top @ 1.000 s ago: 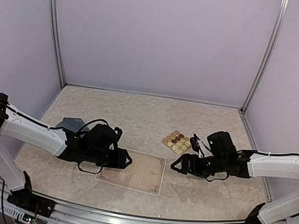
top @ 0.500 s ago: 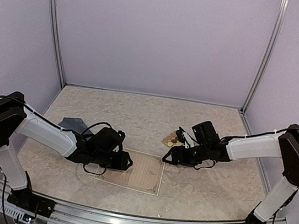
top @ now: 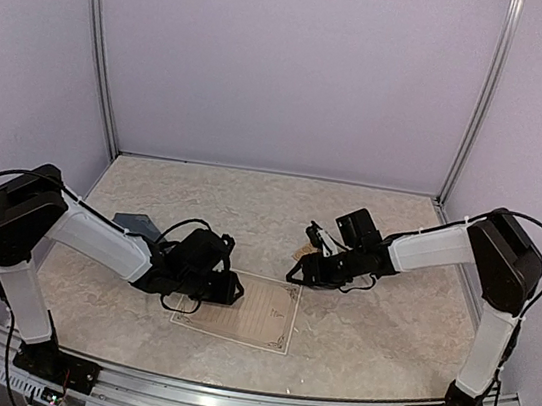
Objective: Place the letter into the envelope and seal it
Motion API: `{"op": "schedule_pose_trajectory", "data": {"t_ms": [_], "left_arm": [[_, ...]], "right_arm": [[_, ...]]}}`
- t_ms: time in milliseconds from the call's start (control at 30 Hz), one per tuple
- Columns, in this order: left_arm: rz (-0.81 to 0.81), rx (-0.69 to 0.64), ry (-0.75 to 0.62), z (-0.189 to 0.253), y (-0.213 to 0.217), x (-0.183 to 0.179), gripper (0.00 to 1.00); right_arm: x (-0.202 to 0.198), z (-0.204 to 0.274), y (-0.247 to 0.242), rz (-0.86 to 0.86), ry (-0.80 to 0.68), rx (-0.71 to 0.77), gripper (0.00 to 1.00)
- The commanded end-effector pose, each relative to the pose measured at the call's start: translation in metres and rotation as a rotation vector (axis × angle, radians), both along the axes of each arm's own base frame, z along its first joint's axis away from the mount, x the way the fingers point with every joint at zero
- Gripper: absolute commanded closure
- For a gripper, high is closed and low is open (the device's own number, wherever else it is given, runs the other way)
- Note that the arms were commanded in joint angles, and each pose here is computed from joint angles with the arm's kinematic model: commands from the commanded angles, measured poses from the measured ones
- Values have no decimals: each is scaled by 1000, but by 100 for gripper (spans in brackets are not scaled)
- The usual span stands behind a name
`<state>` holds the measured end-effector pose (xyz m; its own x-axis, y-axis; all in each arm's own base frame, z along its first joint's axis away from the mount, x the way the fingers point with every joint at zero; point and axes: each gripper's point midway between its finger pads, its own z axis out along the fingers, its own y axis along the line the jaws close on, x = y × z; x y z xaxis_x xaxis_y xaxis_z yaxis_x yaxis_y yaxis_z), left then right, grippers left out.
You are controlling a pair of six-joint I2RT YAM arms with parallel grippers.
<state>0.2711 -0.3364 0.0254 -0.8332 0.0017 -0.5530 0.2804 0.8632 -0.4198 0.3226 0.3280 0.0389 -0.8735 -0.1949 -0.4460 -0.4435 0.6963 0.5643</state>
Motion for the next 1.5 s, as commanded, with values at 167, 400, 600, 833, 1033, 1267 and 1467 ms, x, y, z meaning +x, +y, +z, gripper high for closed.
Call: {"op": "schedule_pose_trajectory", "data": {"t_ms": [167,400,600,833,1033,1267,1467], "left_arm": [[-5,51,47,-27,12,-8,67],[-1,54,60,-32,14,-11,68],[-7,49,67,-33,12,-12,68],[-3,40,73,-34,15,-15,68],[-8,28,70,-32,10,-17,68],[-12,19,65,-30,6,-18,69],[10,12,30,-19,10,-13,68]], "right_arm": [[-20,-23,7,88,110,1,36],[-46,-25,23,163,174,60,37],[-58,-22,34,212,186,72,37],[-60,0,37,236,164,131,33],[-64,0,51,269,158,138,27],[-65,-1,55,268,158,134,40],[-67,12,56,259,153,165,69]]}}
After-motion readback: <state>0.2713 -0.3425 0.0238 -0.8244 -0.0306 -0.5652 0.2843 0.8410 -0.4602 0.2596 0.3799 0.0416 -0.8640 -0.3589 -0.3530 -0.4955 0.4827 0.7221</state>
